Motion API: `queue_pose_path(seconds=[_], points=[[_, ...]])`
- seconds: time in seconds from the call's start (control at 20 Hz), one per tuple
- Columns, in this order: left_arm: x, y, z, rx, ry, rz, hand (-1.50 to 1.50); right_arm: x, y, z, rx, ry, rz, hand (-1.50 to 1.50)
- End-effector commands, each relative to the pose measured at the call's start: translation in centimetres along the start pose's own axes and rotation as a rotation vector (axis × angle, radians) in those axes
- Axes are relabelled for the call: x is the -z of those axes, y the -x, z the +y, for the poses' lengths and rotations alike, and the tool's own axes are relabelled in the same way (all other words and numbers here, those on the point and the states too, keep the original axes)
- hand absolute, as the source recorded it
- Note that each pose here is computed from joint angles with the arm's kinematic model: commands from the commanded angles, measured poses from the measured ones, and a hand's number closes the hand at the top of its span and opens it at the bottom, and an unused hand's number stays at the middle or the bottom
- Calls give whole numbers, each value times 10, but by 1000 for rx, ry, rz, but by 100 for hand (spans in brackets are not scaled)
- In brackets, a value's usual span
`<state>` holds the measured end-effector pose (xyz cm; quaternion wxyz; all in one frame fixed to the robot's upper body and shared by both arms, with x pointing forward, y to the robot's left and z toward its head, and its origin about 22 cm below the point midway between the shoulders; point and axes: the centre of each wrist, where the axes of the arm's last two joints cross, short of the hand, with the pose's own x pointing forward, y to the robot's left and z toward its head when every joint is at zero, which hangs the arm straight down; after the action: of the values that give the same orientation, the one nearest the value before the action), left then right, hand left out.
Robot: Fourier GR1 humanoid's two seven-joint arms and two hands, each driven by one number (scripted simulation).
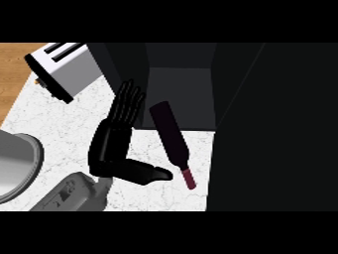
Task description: Pick up the wine, place it into the cabinet and close the cabinet
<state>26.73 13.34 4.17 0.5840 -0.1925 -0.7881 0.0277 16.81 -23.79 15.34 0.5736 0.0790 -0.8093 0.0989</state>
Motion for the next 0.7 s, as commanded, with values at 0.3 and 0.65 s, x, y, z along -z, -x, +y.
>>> queue_pose_path(seconds=[0.3, 0.65], points=[[-60, -72, 22, 10, -27, -35, -150, 7, 2, -2, -141, -180, 44, 150], [-106, -85, 36, 64, -134, -52, -150, -9, -26, 22, -135, -441, 100, 150]])
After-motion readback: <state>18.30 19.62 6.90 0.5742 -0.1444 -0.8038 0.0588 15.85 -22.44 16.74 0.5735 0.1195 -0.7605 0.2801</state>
